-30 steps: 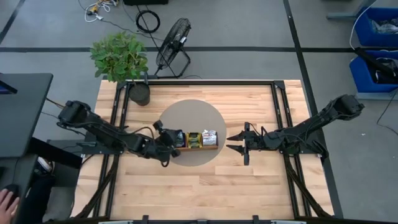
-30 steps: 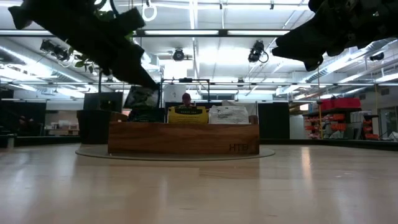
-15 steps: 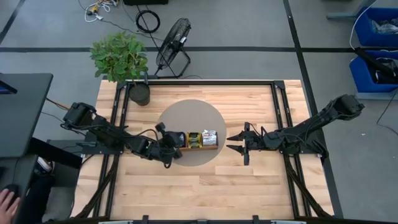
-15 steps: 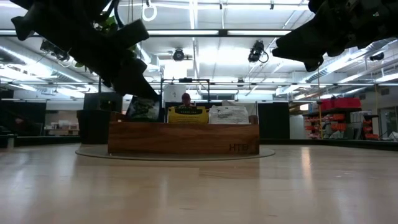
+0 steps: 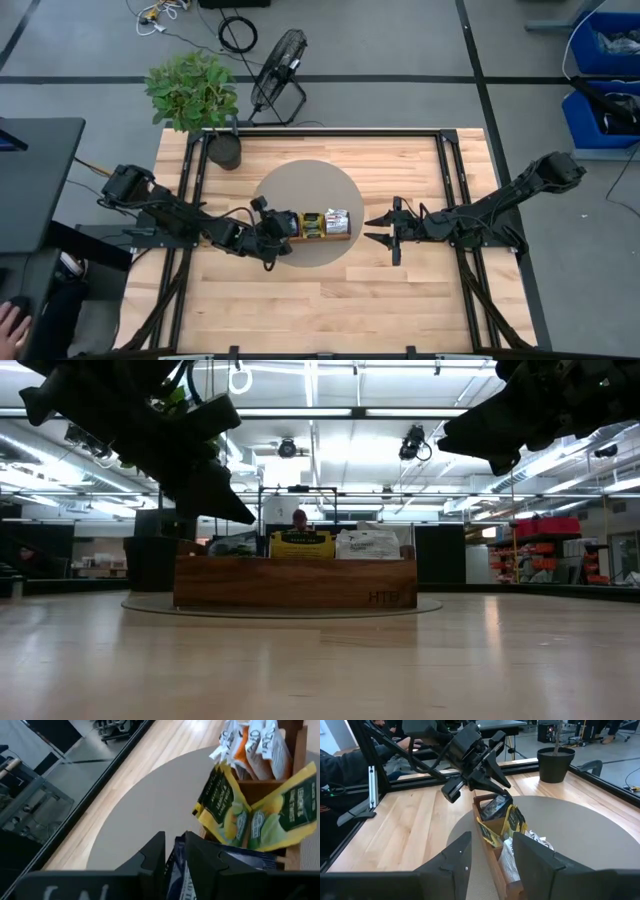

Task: Pick & Place Tea
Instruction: Put the purple tea bag into the left section of the wooden organizer

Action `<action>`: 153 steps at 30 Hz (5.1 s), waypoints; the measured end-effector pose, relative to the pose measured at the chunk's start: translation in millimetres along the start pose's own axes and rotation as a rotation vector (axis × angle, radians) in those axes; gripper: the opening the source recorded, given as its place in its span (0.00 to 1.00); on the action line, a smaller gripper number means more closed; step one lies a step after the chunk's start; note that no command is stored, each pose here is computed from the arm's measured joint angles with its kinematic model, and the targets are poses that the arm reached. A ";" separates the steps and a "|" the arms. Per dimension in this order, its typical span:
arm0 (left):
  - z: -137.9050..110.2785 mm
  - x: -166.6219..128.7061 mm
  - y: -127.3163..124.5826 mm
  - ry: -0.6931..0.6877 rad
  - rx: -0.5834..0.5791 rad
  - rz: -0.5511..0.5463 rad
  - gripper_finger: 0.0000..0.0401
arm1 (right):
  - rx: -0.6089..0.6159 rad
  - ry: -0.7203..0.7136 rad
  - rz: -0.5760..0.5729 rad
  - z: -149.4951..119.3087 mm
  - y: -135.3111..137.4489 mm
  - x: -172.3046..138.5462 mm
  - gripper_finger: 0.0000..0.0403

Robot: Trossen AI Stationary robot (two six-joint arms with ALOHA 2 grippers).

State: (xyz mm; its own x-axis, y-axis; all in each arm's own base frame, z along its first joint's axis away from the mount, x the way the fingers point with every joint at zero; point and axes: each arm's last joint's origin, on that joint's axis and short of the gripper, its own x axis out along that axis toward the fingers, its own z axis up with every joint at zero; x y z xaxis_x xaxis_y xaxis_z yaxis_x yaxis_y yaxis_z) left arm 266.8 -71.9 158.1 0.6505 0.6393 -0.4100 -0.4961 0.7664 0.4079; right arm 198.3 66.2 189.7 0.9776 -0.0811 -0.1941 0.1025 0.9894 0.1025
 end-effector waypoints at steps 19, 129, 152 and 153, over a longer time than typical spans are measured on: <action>-2.4 1.3 0.0 0.031 0.169 -0.061 0.22 | -0.002 0.003 -0.001 -0.4 -0.1 0.0 0.38; 56.0 5.8 26.6 0.449 0.275 -0.815 0.00 | 0.022 0.053 -0.040 -6.0 -2.4 -0.1 0.38; 35.1 35.1 31.2 0.594 0.362 -0.635 0.00 | 0.028 0.041 -0.037 -4.7 -2.1 0.0 0.38; 35.7 35.0 33.1 0.593 0.377 -0.592 0.00 | 0.028 0.041 -0.037 -4.7 -2.1 0.0 0.38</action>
State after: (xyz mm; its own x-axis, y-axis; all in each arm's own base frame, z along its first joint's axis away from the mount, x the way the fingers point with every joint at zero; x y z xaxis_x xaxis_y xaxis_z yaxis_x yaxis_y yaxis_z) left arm 293.7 -26.4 186.4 0.2852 0.1554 -0.9458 0.1122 0.9746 0.1940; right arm 197.3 64.6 184.9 0.9647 -0.1123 -0.2383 0.1443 0.9821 0.1214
